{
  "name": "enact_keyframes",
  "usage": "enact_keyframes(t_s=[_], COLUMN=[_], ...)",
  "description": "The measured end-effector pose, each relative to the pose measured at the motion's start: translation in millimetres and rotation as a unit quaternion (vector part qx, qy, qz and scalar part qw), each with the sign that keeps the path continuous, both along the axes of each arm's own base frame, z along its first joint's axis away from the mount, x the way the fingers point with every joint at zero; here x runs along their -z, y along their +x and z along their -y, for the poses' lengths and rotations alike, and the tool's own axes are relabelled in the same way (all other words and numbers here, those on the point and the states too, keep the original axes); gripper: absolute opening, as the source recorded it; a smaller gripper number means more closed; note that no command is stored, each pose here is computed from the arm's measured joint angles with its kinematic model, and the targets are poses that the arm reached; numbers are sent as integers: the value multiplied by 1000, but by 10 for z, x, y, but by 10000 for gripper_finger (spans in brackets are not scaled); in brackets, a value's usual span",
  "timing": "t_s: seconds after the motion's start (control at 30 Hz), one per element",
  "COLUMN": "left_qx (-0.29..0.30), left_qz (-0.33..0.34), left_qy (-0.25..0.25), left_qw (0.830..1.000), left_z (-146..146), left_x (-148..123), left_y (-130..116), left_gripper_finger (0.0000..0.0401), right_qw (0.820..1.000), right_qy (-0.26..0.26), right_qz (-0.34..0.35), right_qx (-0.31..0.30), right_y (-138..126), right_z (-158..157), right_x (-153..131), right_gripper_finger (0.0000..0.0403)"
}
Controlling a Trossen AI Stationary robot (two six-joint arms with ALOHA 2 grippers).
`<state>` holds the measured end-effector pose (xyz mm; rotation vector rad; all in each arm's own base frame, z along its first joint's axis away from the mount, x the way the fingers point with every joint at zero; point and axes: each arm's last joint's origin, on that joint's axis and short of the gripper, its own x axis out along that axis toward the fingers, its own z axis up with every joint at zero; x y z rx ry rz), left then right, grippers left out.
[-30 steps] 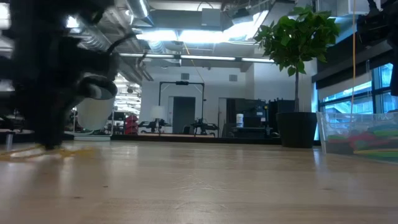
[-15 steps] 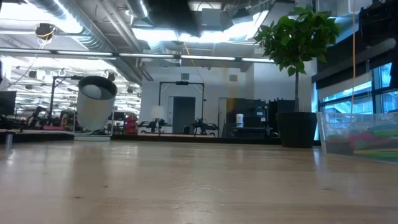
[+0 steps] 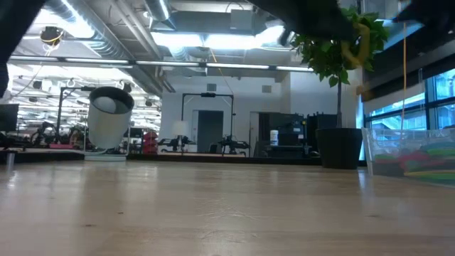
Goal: Pick and place rubber bands into bin
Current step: Put the yellow rubber band into the transparent bin, then put the green rubber band into the transparent bin
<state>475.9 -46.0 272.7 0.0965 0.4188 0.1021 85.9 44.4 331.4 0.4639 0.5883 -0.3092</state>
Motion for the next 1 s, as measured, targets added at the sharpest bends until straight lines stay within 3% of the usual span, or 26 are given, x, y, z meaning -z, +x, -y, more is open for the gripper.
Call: enact_keyframes(t_s=[0.27,0.47,0.57,0.8,0.9,1.0], left_qx=[38,60,86,64,53,49], left_qz=[67,76,39,-109,-104,-87], left_qy=[-20,-51,-81,-114,-111,-116], left_qw=[997,994,992,985,987,988], left_z=[-202,-306,-310,-379,-414,-461], left_x=[256,603,781,979,731,232], left_y=[806,1149,1162,1017,951,791], left_gripper_finger=[2,13,44,146,172,178], right_qw=[997,997,997,997,997,997], right_qy=[-38,-41,-44,-60,-60,-60], right_qz=[58,58,53,40,39,39], right_qx=[-30,-33,-34,-40,-40,-40], right_y=[-62,-61,-53,-41,-39,-39], right_z=[62,60,54,44,43,43], right_x=[-371,-373,-342,-279,-275,-275], right_gripper_finger=[198,198,198,198,198,198])
